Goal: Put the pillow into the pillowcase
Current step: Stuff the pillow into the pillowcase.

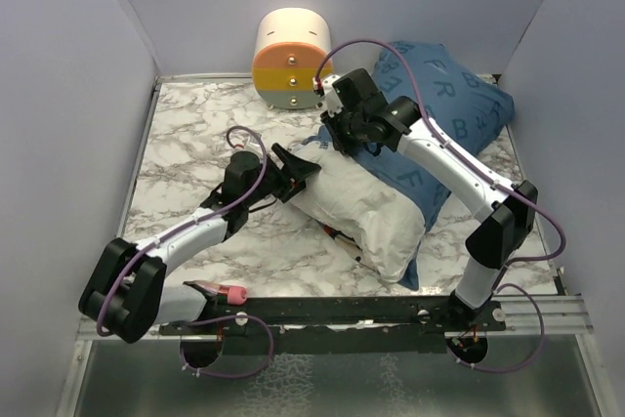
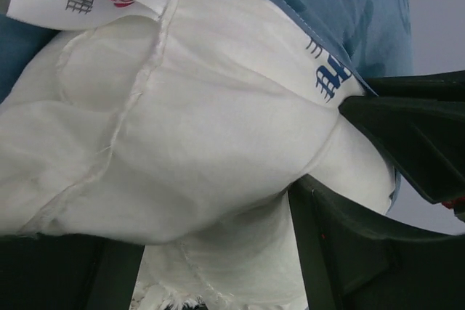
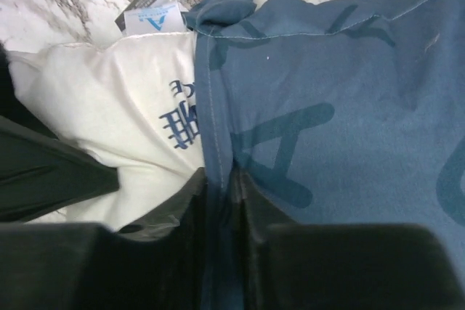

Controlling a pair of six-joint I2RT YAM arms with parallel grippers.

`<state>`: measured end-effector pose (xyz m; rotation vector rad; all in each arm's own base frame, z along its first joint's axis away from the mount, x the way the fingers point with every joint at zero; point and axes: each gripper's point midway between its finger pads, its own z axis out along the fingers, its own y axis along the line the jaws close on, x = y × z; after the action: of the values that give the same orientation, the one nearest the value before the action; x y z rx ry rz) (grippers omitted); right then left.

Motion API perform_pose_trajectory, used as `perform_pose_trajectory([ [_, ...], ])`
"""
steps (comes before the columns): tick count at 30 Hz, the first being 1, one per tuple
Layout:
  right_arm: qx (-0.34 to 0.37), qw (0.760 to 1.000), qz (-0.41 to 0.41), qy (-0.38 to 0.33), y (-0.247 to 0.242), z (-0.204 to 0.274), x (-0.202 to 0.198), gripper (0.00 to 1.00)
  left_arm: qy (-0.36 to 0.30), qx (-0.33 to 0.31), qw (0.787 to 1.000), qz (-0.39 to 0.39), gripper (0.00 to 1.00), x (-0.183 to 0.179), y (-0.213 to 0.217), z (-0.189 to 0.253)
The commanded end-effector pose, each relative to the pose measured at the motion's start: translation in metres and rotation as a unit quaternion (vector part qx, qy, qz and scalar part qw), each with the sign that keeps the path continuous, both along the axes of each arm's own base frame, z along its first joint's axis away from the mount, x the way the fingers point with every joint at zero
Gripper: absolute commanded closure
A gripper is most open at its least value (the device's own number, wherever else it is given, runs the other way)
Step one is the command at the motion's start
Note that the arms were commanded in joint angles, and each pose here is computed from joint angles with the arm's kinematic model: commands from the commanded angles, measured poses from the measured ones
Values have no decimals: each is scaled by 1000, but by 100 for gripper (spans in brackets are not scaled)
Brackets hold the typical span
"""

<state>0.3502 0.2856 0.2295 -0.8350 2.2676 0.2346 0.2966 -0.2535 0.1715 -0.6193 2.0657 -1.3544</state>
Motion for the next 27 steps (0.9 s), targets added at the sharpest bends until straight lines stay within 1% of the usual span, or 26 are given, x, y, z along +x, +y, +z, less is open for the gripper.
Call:
perform_pose_trajectory([
  [1, 12, 1000, -9, -5, -8, 11, -7, 89, -56, -12, 998, -34, 31, 14, -16, 25],
  [3, 51, 999, 6, 7, 6, 19, -12, 94, -64, -11, 997, -46, 39, 16, -22, 24],
  [5, 100, 994, 29, 23, 24, 28, -19, 97, -74, -14, 996, -56, 51, 19, -27, 27],
  [8, 170, 982, 66, 53, 51, 42, -31, 98, -92, -19, 993, -76, 65, 23, -37, 31],
  [10, 186, 978, 72, 62, 58, 46, -33, 98, -98, -19, 990, -96, 74, 23, -46, 31],
  [12, 171, 982, 62, 55, 54, 45, -28, 96, -100, -17, 988, -113, 84, 22, -54, 30],
  [13, 152, 986, 53, 44, 48, 42, -22, 94, -100, -15, 988, -116, 89, 23, -56, 29],
  [15, 85, 996, 18, 17, 23, 31, -9, 85, -97, -6, 988, -119, 94, 22, -56, 22],
  [16, 47, 999, -5, 1, 7, 26, -3, 79, -95, -1, 988, -119, 96, 22, -55, 19],
  [18, -14, 999, -36, -25, -22, 20, 4, 69, -89, 13, 989, -117, 97, 23, -52, 9],
  [20, -35, 998, -48, -34, -37, 19, 6, 64, -82, 22, 989, -120, 98, 23, -52, 0],
  [27, -61, 996, -61, -28, -48, 4, 6, 57, -58, 38, 987, -142, 99, 27, -60, -28],
])
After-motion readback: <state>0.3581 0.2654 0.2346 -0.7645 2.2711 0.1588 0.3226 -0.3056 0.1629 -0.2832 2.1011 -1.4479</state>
